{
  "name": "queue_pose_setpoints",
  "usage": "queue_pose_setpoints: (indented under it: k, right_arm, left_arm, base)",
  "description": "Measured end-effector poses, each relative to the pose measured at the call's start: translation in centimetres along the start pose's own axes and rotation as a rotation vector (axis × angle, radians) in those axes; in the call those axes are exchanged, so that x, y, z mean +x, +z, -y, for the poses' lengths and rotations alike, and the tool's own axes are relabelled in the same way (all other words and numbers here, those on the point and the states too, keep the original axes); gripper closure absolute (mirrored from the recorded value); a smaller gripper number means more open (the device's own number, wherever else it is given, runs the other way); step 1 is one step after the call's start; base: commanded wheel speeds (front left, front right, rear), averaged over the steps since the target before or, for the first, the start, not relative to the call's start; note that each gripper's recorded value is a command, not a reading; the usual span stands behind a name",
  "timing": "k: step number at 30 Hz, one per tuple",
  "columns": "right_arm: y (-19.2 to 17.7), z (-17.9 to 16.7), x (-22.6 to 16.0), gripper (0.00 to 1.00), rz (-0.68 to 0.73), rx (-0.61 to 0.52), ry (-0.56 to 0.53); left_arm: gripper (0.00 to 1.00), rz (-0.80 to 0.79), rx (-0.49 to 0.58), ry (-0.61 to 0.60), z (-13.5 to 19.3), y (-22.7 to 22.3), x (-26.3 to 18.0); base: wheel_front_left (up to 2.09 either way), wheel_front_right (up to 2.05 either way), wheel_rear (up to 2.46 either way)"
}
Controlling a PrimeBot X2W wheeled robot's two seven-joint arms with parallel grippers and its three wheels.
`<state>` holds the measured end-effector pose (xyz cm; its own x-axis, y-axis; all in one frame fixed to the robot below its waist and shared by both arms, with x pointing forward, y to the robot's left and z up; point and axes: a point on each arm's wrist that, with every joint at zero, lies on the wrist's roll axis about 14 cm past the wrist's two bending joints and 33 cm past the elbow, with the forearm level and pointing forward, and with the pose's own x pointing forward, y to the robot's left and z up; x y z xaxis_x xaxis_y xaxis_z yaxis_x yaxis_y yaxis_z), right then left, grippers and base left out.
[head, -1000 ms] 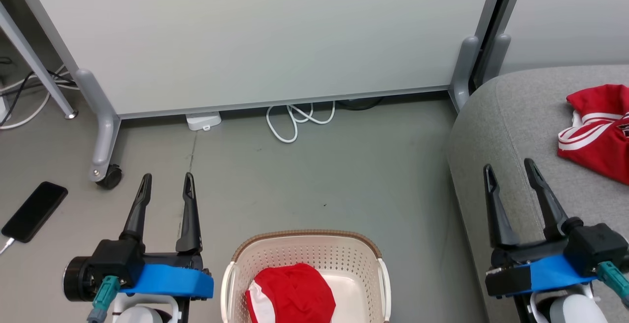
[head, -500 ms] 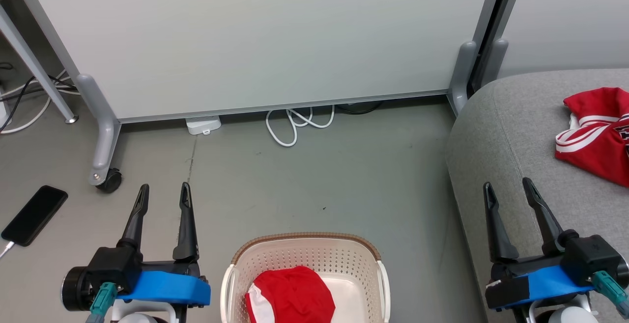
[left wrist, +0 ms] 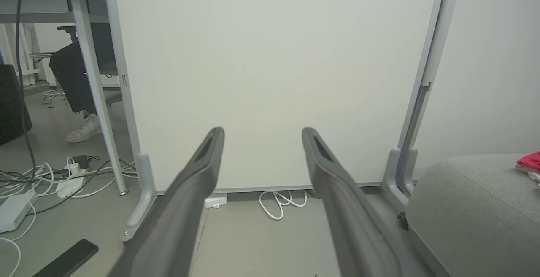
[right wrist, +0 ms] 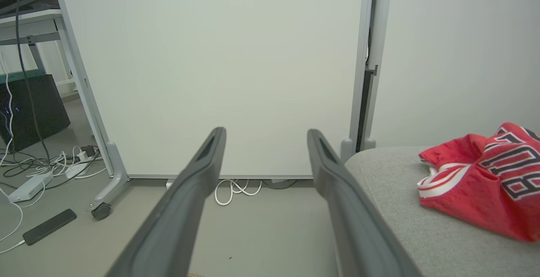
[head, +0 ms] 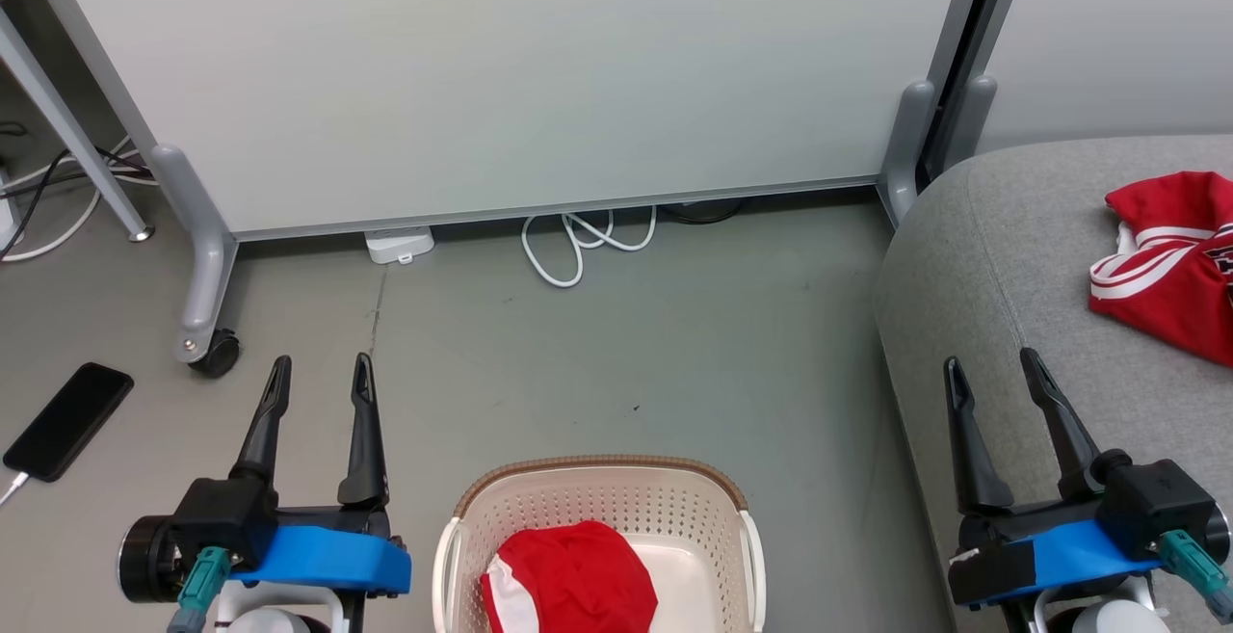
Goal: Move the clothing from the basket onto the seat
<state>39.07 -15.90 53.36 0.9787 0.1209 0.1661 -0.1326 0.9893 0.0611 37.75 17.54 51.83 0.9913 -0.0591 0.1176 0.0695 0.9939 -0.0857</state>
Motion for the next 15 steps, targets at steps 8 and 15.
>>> queue_pose_setpoints:
  k: [8, 15]
  right_arm:
    - [0.0, 0.0, 1.1, 0.00, 0.008, -0.006, 0.004]
    - [0.6, 0.2, 4.0, 0.00, 0.046, -0.019, 0.012]
  left_arm:
    - [0.00, -0.037, 0.026, -0.077, 1.8, -1.2, 1.7]
    - [0.00, -0.165, 0.098, -0.242, 4.7, -5.5, 4.7]
  base:
    - [0.00, 0.00, 0.00]
    - [0.00, 0.00, 0.00]
